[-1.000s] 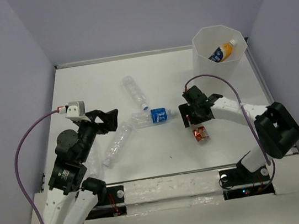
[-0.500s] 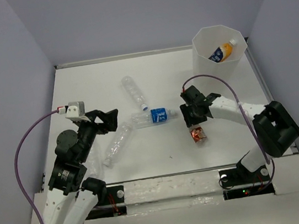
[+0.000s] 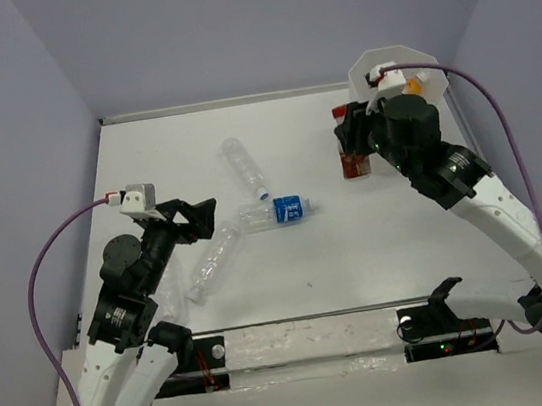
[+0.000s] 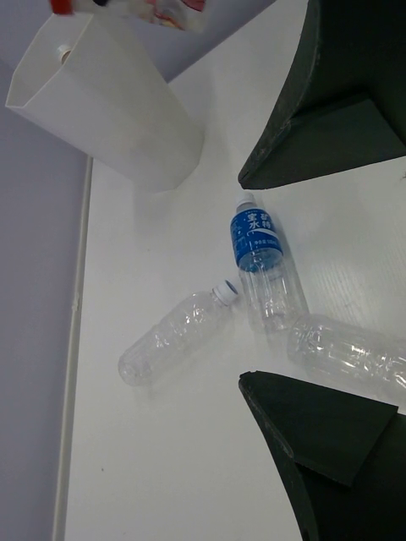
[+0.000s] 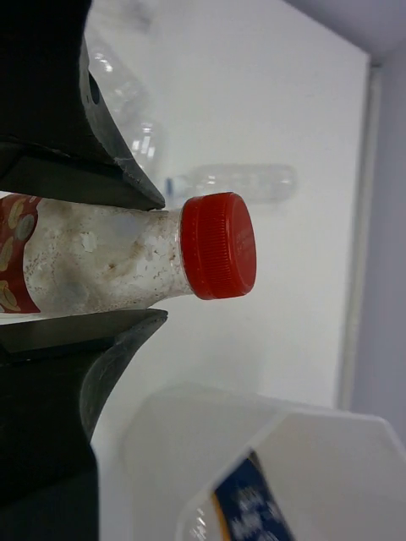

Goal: Put the plastic bottles in the bin

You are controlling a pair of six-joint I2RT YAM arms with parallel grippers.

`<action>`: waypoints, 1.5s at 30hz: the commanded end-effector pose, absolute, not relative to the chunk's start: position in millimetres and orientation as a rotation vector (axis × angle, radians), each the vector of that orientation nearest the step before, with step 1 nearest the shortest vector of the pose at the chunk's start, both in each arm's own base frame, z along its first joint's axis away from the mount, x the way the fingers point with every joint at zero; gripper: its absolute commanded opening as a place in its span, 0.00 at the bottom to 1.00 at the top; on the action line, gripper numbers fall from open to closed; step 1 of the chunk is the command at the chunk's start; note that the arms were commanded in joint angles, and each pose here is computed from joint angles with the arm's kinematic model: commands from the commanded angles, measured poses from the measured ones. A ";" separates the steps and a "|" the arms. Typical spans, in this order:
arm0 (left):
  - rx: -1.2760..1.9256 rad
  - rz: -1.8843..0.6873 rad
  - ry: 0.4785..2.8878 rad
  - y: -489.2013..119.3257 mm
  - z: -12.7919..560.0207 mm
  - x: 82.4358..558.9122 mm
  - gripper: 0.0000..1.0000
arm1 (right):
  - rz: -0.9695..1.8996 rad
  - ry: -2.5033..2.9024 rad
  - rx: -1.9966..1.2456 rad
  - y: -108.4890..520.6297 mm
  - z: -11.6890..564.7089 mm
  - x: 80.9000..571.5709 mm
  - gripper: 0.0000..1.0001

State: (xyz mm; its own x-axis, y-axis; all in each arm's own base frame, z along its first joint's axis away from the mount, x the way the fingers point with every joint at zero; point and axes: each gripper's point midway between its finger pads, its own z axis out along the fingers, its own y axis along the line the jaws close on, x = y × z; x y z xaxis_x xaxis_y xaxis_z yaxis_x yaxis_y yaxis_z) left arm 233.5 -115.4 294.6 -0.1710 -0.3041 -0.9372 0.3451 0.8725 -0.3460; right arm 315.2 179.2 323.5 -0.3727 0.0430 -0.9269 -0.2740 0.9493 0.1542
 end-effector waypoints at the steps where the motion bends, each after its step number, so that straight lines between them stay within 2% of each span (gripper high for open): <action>1: 0.044 -0.601 1.569 -117.5 320.7 232.7 0.99 | 0.106 1.500 0.038 125.3 453.4 354.6 0.04; 3: 0.045 -0.603 1.566 -117.5 321.4 232.0 0.99 | 0.036 1.379 0.119 97.8 493.1 371.7 0.03; 7: 0.051 -0.614 1.553 -117.8 324.7 228.6 0.99 | -0.074 1.261 0.242 46.1 523.0 406.7 0.03; 13: 0.057 -0.626 1.524 -116.8 331.5 221.7 0.99 | -0.233 1.355 0.239 14.1 470.6 467.8 0.04; 15: 0.062 -0.633 1.520 -118.2 332.6 220.2 0.99 | -0.255 1.350 0.233 10.0 458.2 473.4 0.24; 16: 0.063 -0.634 1.518 -118.3 332.9 219.7 0.99 | -0.260 1.368 0.225 10.5 449.5 474.9 0.38; 17: 0.068 -0.637 1.517 -119.2 333.6 219.1 0.99 | -0.253 1.363 0.219 11.8 447.1 474.2 0.67; 18: 0.070 -0.637 1.515 -119.4 333.9 218.6 0.99 | -0.242 1.358 0.221 12.5 448.8 473.2 0.78; 20: 0.073 -0.639 1.517 -120.1 333.2 218.4 0.99 | -0.203 1.341 0.198 17.8 459.5 467.4 0.88; 23: 0.072 -0.637 1.516 -119.9 333.2 218.1 0.99 | -0.101 1.351 0.171 31.2 473.9 459.2 0.90; 26: 0.062 -0.626 1.516 -117.8 333.9 219.7 0.99 | 0.188 1.383 0.001 90.1 485.3 448.4 0.86; 30: 0.052 -0.615 1.523 -116.4 332.8 221.9 0.99 | 0.379 1.474 -0.184 177.0 465.0 433.0 0.85; 35: 0.007 -0.572 1.547 -109.9 327.5 230.7 0.99 | 0.499 1.698 -0.373 277.7 387.1 450.2 0.88; 36: 0.004 -0.567 1.551 -109.3 326.4 231.7 0.99 | 0.550 1.684 -0.412 298.5 394.6 447.0 0.89; 37: -0.001 -0.564 1.555 -108.7 325.3 232.2 0.99 | 0.555 1.749 -0.426 315.2 364.3 460.5 0.90; 39: -0.008 -0.557 1.564 -108.4 323.4 234.3 0.99 | 0.577 1.759 -0.452 338.7 363.5 464.0 0.92; 40: -0.010 -0.556 1.567 -108.3 322.7 234.6 0.99 | 0.575 1.829 -0.477 354.2 329.1 473.5 0.92; 43: -0.032 -0.538 1.578 -104.8 320.8 236.8 0.99 | 0.572 1.859 -0.509 387.8 299.0 488.2 0.95; 44: -0.036 -0.536 1.577 -104.2 321.1 236.8 0.99 | 0.575 1.835 -0.497 387.6 311.2 489.5 0.95; 45: -0.041 -0.531 1.580 -103.4 320.4 237.5 0.99 | 0.560 1.878 -0.508 399.3 280.3 498.2 0.96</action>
